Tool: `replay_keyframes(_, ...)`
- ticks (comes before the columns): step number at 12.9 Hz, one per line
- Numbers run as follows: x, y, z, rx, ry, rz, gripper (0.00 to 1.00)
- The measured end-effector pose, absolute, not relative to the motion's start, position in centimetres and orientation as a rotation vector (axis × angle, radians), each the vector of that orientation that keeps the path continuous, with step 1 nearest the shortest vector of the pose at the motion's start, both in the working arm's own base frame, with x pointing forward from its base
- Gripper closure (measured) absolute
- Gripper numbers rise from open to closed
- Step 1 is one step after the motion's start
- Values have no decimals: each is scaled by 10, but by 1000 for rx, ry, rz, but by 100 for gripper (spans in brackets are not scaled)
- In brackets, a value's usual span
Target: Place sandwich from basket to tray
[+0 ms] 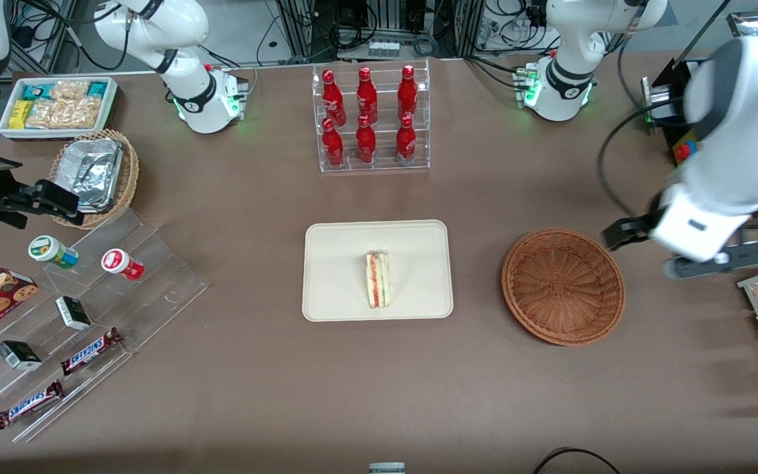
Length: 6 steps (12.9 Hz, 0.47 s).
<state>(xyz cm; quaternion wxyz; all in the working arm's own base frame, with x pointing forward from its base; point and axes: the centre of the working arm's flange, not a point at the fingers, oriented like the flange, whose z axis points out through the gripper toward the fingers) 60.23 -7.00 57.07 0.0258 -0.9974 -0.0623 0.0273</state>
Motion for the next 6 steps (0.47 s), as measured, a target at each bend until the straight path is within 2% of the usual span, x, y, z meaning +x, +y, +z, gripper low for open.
replay_keyframes(2,595,-34,576,-3106,-153,97,0)
replay_keyframes(6,592,-24,578,-3142,-35,101,0)
